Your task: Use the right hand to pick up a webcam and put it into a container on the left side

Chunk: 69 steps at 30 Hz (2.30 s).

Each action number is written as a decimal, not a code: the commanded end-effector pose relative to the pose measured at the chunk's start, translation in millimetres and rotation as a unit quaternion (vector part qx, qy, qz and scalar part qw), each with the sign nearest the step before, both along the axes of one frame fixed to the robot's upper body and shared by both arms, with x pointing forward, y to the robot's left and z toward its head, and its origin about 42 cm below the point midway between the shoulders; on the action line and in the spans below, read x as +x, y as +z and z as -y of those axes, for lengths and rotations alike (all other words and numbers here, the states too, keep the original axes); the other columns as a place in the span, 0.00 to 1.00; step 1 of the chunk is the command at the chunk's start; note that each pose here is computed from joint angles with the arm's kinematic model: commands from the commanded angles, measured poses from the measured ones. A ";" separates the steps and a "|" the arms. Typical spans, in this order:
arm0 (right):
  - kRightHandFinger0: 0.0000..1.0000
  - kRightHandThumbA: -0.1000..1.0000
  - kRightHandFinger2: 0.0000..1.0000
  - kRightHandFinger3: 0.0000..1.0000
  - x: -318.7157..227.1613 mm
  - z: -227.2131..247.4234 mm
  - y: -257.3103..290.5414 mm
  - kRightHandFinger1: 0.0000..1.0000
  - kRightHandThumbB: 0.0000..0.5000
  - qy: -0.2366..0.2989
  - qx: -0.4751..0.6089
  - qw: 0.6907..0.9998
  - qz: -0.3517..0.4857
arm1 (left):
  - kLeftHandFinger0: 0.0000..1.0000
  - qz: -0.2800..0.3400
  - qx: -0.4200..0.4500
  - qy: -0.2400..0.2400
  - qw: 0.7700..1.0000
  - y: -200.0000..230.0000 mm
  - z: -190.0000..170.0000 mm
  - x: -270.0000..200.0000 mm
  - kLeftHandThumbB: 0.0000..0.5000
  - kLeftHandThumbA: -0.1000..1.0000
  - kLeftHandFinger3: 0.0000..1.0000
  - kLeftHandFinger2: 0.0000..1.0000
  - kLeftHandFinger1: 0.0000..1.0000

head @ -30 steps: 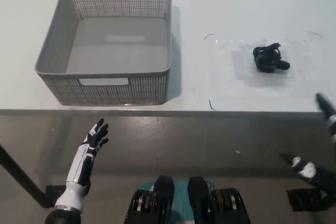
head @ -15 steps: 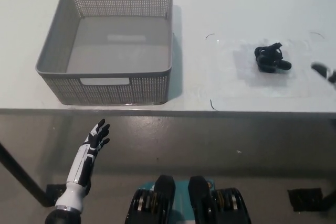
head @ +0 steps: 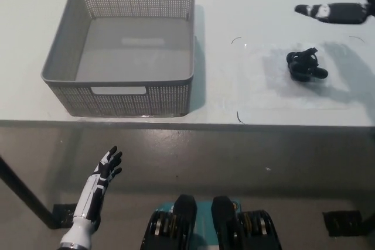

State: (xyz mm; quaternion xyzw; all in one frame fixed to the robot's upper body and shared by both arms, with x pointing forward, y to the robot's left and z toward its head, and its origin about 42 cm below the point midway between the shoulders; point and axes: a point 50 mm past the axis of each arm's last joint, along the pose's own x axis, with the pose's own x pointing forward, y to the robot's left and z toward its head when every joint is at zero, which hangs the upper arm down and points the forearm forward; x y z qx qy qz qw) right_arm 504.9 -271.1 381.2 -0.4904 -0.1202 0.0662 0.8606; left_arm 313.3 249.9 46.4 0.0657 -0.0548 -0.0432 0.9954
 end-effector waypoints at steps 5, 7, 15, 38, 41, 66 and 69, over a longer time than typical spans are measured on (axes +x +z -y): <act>1.00 1.00 1.00 1.00 49.7 -14.1 25.2 1.00 0.95 -0.041 -0.026 0.996 -0.075 | 1.00 0.042 0.019 -0.020 0.999 19.0 2.2 8.1 1.00 1.00 1.00 1.00 1.00; 1.00 1.00 1.00 1.00 55.7 -12.7 17.6 1.00 0.96 -0.048 -0.022 0.995 -0.085 | 1.00 0.038 0.020 -0.020 0.999 19.2 1.9 8.4 1.00 1.00 1.00 1.00 1.00; 1.00 0.98 1.00 1.00 62.3 7.5 -20.0 1.00 0.99 -0.075 -0.004 0.987 -0.142 | 1.00 0.041 0.023 -0.028 0.999 19.3 4.7 12.9 1.00 1.00 1.00 1.00 1.00; 1.00 0.97 1.00 1.00 63.7 22.6 -76.3 1.00 0.98 -0.077 0.064 0.972 -0.212 | 1.00 0.044 0.049 -0.037 0.997 21.7 8.3 24.5 1.00 1.00 1.00 1.00 1.00; 1.00 0.97 1.00 1.00 66.3 18.2 -80.9 1.00 0.98 -0.078 0.064 0.971 -0.217 | 1.00 0.046 0.053 -0.039 0.997 22.6 8.7 25.9 1.00 1.00 1.00 1.00 1.00; 1.00 0.84 1.00 1.00 77.7 -43.7 -115.0 1.00 0.95 -0.074 -0.021 0.966 -0.247 | 1.00 0.068 0.062 -0.042 0.995 39.1 9.2 42.2 1.00 1.00 1.00 1.00 1.00; 1.00 0.80 1.00 1.00 77.3 -41.8 -119.5 1.00 0.94 -0.084 -0.061 0.961 -0.257 | 1.00 0.068 0.058 -0.043 0.995 40.8 9.2 43.8 1.00 1.00 1.00 1.00 1.00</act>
